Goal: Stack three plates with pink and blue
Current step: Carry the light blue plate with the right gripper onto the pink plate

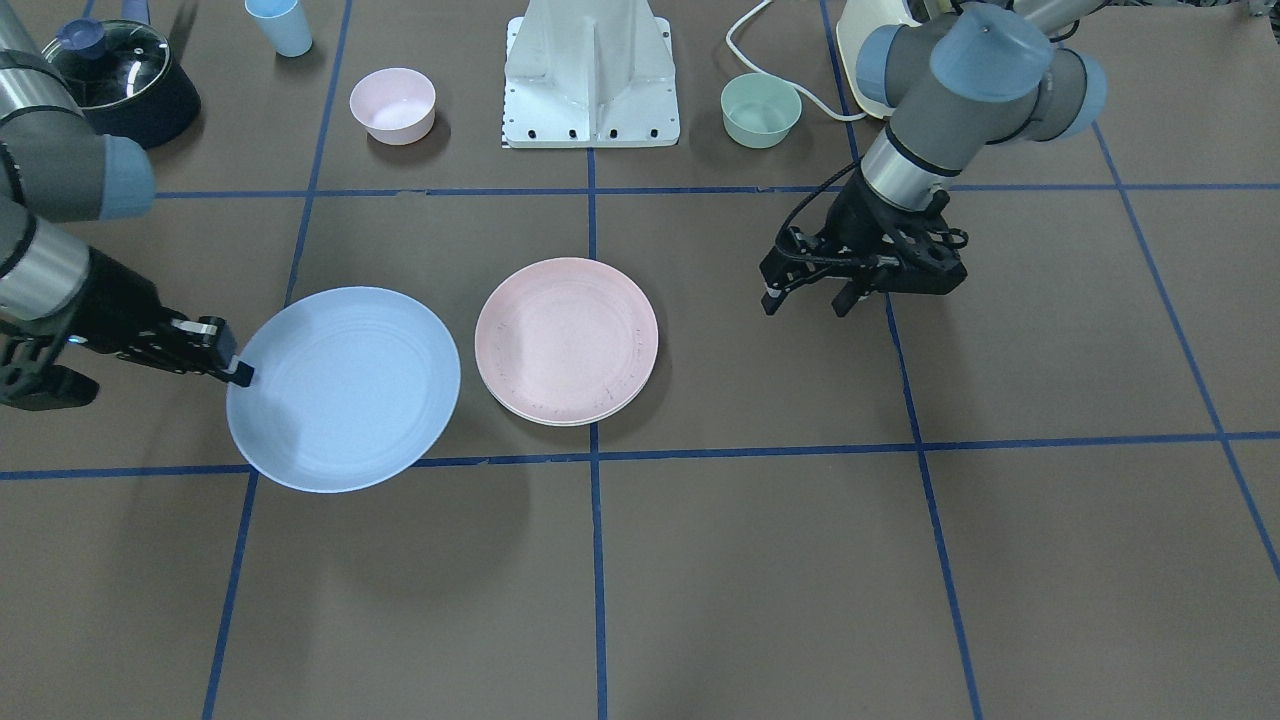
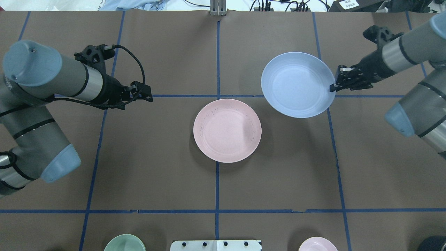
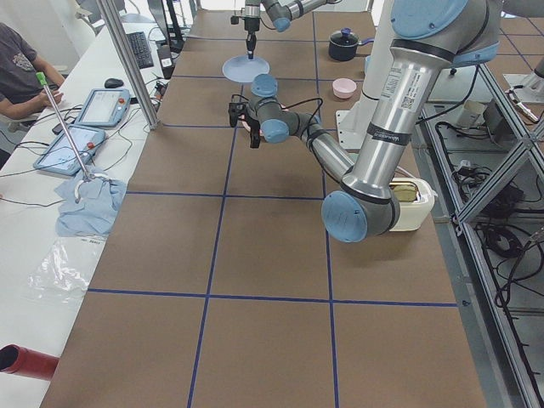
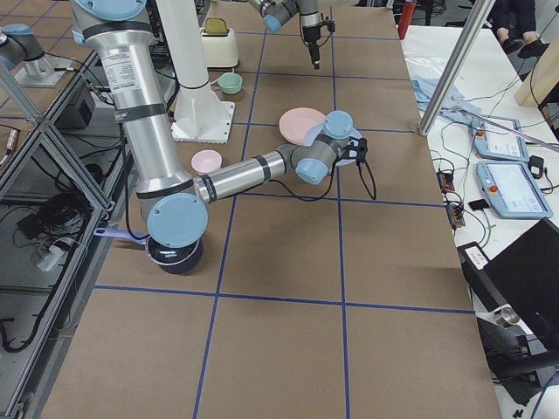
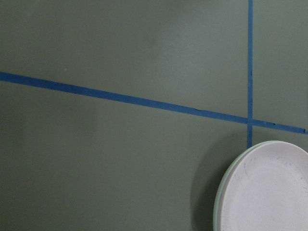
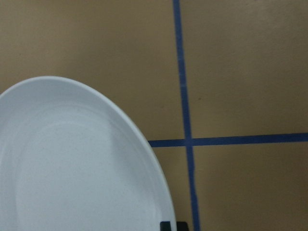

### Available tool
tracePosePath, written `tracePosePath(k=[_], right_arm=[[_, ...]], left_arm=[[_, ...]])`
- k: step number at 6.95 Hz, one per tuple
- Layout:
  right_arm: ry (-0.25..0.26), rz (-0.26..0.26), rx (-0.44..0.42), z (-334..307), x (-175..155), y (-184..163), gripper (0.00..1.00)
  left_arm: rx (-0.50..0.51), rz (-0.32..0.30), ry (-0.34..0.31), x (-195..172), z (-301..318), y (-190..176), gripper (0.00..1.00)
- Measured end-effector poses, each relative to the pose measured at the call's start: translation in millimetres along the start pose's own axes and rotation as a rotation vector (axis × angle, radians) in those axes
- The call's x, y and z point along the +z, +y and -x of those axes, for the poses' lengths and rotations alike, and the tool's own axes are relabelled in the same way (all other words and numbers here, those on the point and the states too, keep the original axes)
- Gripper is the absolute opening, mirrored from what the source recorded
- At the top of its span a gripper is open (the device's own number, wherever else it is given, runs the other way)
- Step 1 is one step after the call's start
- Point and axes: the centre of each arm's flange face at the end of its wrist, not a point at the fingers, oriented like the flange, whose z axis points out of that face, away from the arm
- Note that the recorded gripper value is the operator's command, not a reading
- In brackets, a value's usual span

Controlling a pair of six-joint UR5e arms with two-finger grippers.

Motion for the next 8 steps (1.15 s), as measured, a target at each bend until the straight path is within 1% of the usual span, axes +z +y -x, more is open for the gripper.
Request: tracePosePath(k=[1,3,4,5,6,7,8], right_arm=[[-0.003,-0.005,0.024,37.4,28.9,17.8,0.0],[-0.007,0.002,0.049,83.9,73.1,54.9,0.0],[0.003,0.006,0.05,94.2,92.3,72.1,0.0],[0.025,0.011,0.051,103.7,108.0,85.6,0.0],[0.047,0.018,0.055,115.1,116.7,93.2,0.0],[0.057,0.025,0.056,124.2,119.9,98.4,0.0],[0.057,0.033,0.052,130.4,120.4,103.8,0.0]], left_arm=[[0.039,-0.028,-0.023,-13.2,17.0,-14.8,1.0],[0.036,-0.074,-0.065,-35.3,50.5,-41.4,1.0],[0.026,-0.084,-0.071,-42.6,57.6,-49.3,1.0],[0.039,-0.084,-0.069,-47.9,60.6,-53.7,1.0],[0.074,-0.084,-0.071,-50.8,62.9,-56.3,1.0],[0.103,-0.085,-0.075,-52.0,64.9,-58.3,1.0],[0.116,-0.087,-0.081,-51.0,67.2,-59.7,1.0]])
